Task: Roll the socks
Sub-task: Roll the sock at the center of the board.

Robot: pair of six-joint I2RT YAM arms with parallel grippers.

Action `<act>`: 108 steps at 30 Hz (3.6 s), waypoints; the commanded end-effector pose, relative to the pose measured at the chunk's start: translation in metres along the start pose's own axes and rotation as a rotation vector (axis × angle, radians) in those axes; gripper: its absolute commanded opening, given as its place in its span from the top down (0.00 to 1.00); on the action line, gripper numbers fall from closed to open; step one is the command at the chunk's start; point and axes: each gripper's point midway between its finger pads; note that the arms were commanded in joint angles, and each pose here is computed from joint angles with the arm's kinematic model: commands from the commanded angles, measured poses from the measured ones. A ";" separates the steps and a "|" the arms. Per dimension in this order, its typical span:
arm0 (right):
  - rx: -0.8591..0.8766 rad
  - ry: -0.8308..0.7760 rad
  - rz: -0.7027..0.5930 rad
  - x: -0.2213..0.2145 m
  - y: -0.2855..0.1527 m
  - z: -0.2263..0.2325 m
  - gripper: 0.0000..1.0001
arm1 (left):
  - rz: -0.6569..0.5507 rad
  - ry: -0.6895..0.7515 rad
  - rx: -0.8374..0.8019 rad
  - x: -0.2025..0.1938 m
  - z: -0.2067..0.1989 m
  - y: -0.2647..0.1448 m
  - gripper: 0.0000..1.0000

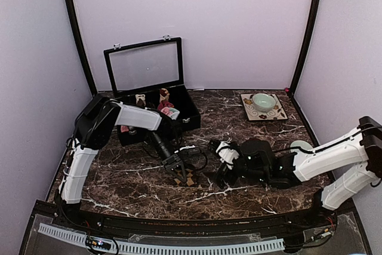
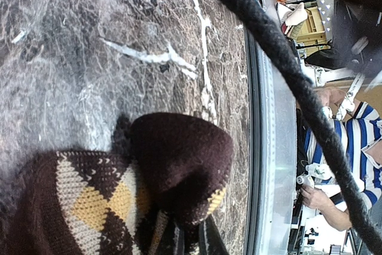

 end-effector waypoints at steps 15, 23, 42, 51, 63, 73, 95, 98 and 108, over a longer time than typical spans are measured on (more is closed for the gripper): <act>0.158 -0.066 -0.054 -0.011 -0.034 0.050 0.27 | 0.288 -0.122 0.106 -0.086 0.051 0.014 1.00; 0.273 -0.284 0.012 -0.018 0.012 0.090 0.37 | 0.309 -0.118 0.135 -0.090 0.057 0.014 1.00; 0.295 -0.385 0.113 -0.044 0.072 0.076 0.54 | 0.315 -0.097 0.148 -0.088 0.057 0.010 1.00; 0.311 -0.366 0.264 -0.093 0.081 0.071 0.76 | 0.314 -0.055 0.186 -0.083 0.056 0.003 0.80; 0.355 -0.250 0.474 -0.138 0.069 0.063 1.00 | 0.166 0.145 0.519 -0.043 0.034 -0.070 0.01; 0.388 -0.173 0.527 -0.141 0.065 0.069 1.00 | -0.044 0.286 0.950 -0.017 0.004 -0.169 0.01; 0.599 0.339 0.801 -0.145 0.068 0.078 1.00 | -0.087 0.618 0.766 -0.021 -0.083 -0.140 0.02; 0.573 0.430 0.882 -0.161 0.070 0.072 1.00 | 0.018 0.694 0.695 -0.026 -0.092 -0.102 0.09; 0.466 0.673 0.982 -0.174 0.071 0.054 1.00 | 0.203 0.800 0.743 -0.025 -0.061 -0.050 0.22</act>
Point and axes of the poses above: each gripper's point midway between its finger pads, its own y axis out along the fingers, its own z axis along the line the jaws close on, x = y × z, and after that the axes turned 11 degrees about y, right-handed
